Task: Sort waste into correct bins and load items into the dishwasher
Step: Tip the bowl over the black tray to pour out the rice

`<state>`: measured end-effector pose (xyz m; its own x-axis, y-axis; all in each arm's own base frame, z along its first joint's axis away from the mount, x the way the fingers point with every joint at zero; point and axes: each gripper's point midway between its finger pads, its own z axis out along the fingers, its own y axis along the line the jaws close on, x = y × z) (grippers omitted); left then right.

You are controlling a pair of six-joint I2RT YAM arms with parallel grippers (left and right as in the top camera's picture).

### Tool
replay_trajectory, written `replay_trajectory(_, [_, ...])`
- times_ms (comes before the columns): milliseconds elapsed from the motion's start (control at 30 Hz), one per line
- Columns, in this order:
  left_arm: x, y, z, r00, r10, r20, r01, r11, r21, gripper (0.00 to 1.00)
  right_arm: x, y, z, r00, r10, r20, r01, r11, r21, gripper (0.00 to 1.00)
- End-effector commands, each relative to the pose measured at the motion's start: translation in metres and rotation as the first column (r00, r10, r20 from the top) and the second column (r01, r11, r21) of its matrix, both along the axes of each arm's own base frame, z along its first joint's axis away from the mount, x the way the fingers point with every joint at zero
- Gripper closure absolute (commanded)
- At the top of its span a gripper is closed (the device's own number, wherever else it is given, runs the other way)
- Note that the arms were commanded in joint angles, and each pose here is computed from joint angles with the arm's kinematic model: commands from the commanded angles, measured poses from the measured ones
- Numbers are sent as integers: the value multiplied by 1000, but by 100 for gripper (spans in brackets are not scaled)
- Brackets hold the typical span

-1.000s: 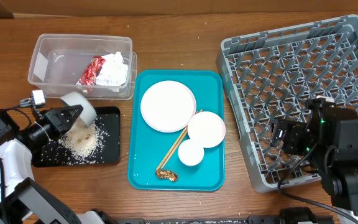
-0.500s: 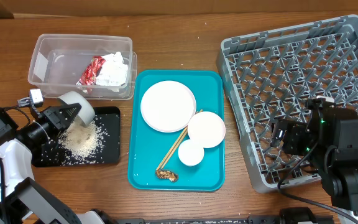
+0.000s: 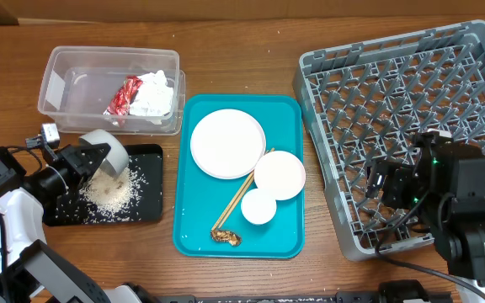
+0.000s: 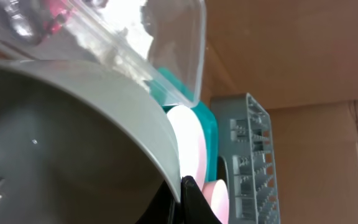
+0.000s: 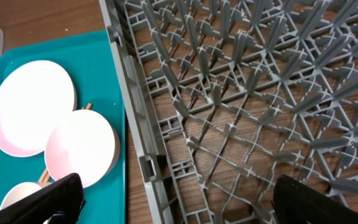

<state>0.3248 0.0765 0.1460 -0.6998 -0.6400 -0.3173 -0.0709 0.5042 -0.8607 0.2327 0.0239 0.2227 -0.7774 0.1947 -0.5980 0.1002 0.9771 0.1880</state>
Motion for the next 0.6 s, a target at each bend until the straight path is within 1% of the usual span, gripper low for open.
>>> replay_trajectory(0, [0,9,-10,995,66,-79,-65,998,5,96,3,-1,9,1000,-4,24,4,1000,1,0])
replay_trajectory(33, [0,1,2,1000,14,-6,-14,1000,-22,96,3,-1,9,1000,-4,23,4,1000,1,0])
replay_trajectory(100, [1,0,4,1000,1,19,-1,1000,-11,96,3,-1,9,1000,-4,22,4,1000,1,0])
replay_trajectory(167, [2,-4,14,996,-34,88,36,999,-21,96,3,-1,9,1000,-4,21,4,1000,1,0])
replay_trajectory(200, [3,0,9,998,-13,59,14,1000,-7,96,2,-1,8,1000,-4,21,4,1000,1,0])
replay_trajectory(233, [3,0,9,999,2,35,-1,999,-33,96,2,-1,8,1000,-4,21,4,1000,1,0])
replay_trajectory(267, [3,-4,16,996,-26,81,29,999,-44,96,2,-1,8,1000,-4,21,4,1000,1,0])
replay_trajectory(300, [4,-3,12,995,-35,90,35,999,10,96,2,-1,8,1000,-4,21,4,1000,1,0])
replay_trajectory(333, [4,-1,8,999,-9,46,9,1000,-11,96,3,-1,9,1000,-4,22,4,1000,0,0])
replay_trajectory(367, [3,-6,16,991,-59,123,58,998,13,96,2,-1,8,1000,-4,21,4,1000,1,0])
replay_trajectory(400, [4,6,-6,1000,6,6,-6,997,83,96,3,-1,9,1000,-4,21,4,1000,1,0])
replay_trajectory(433, [2,10,-14,996,58,-69,-54,997,62,96,3,-1,9,1000,-4,22,4,1000,1,0])
replay_trajectory(467, [1,10,-15,995,62,-81,-57,997,56,96,3,-1,9,1000,-4,21,4,1000,1,0])
replay_trajectory(500, [-1,-5,-1,1000,-13,-4,13,1000,-5,96,2,-1,8,1000,-4,21,4,1000,1,0])
replay_trajectory(533, [-1,-13,11,992,-77,98,77,997,8,96,2,-1,8,1000,-4,21,4,1000,1,0])
replay_trajectory(567, [0,-8,3,996,-63,68,60,997,48,96,3,-1,9,1000,-4,21,4,1000,1,0])
